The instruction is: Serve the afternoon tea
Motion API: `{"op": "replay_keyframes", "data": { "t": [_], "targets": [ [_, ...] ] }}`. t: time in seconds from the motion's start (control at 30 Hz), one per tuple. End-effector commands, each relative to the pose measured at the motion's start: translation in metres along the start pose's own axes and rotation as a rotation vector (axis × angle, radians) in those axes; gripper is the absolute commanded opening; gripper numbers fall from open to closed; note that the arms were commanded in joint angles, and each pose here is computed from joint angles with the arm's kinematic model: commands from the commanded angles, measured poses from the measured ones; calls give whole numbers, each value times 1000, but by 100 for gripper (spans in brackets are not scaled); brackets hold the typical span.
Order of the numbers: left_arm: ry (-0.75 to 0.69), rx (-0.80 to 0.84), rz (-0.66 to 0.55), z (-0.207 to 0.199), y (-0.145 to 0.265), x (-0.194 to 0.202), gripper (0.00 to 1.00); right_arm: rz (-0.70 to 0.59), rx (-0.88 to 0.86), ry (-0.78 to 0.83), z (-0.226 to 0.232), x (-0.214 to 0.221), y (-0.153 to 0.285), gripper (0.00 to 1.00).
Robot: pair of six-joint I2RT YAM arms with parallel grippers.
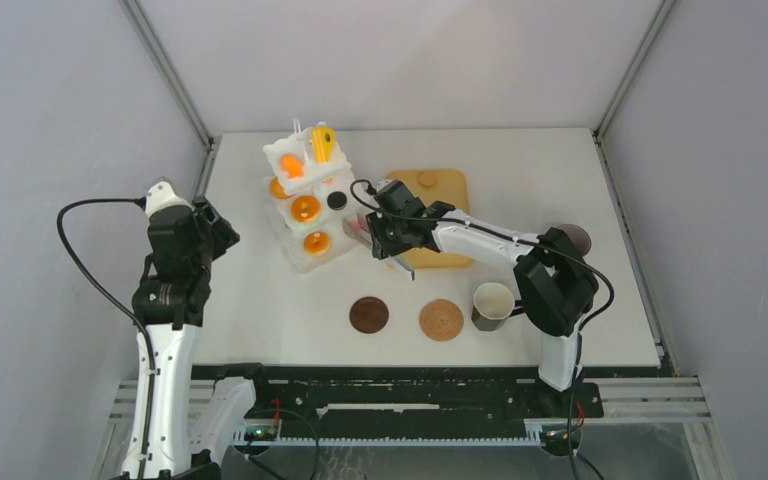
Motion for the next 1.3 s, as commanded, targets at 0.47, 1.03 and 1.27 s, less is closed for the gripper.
{"op": "replay_keyframes", "data": {
  "t": [0.47,1.03,1.27],
  "targets": [
    [-26,-15,5,3,-8,3,66,-124,-2,10,6,-36,25,52],
    [-9,15,12,0,-3,4,66,-154,77,-43,-9,-16,70,36],
    [13,45,27,-8,-8,4,65,-162,133,-107,-30,7,89,15]
  ]
}}
Point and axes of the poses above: each gripper's point midway between its finger pads, its own y axis back along the fingers, its own z axis along the line the jaws close on, x = y × z, the point moved 5 cm from there along y, back along the fingers, and after that the axes turned 13 degrees about y, right-handed, at the moved point
